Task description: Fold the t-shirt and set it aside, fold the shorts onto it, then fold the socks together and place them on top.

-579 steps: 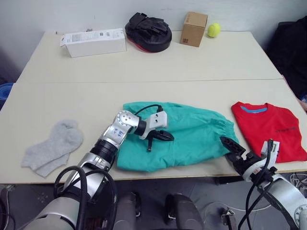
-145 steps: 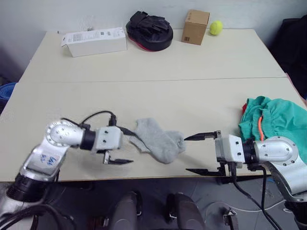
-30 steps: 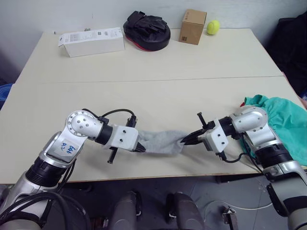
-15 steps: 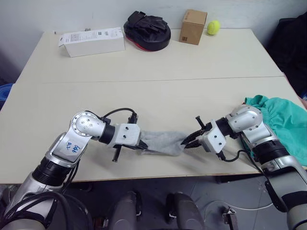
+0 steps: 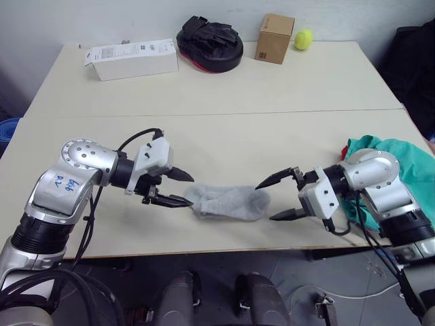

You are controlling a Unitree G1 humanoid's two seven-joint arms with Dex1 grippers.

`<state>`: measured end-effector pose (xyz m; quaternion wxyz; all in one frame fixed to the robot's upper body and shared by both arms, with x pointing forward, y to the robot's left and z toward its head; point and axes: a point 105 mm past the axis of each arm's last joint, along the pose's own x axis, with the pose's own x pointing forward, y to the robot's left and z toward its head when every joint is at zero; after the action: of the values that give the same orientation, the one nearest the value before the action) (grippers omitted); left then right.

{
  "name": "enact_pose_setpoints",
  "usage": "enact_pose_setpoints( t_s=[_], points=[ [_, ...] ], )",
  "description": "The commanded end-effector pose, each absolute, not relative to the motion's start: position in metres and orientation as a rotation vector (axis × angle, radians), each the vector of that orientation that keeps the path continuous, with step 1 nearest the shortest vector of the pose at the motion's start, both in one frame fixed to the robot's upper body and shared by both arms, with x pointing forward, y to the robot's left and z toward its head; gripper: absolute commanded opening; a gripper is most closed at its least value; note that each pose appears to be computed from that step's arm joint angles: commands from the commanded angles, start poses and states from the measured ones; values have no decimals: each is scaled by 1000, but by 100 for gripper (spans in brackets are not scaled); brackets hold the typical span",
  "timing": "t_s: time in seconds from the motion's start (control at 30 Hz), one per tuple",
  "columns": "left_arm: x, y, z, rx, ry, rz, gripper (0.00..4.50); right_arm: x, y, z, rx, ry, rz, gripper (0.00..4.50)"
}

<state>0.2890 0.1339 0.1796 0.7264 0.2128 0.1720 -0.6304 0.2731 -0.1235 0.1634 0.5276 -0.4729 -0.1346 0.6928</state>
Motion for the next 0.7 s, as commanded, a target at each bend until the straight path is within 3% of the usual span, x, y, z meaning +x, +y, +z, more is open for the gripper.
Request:
enact_pose_setpoints(
  t_s=[0.03,0.23,0.5,0.6,0.7],
  points=[
    [297,130,174,422,430,-1363,310,265,-116,183,-1132,-413,1609,403],
    [309,110,162,292,508,-1375,310,260,-105,187,-1111,-443,1580,403],
    [326,105,146,329,545,-1348,310,251,-103,185,-1081,-427,1556,403],
    [325,102,142,333,565,-1376,254,249,-103,185,-1075,-421,1542,407],
    [325,99,137,345,576,-1387,254,248,-103,185,-1071,-417,1532,407]
  ],
)
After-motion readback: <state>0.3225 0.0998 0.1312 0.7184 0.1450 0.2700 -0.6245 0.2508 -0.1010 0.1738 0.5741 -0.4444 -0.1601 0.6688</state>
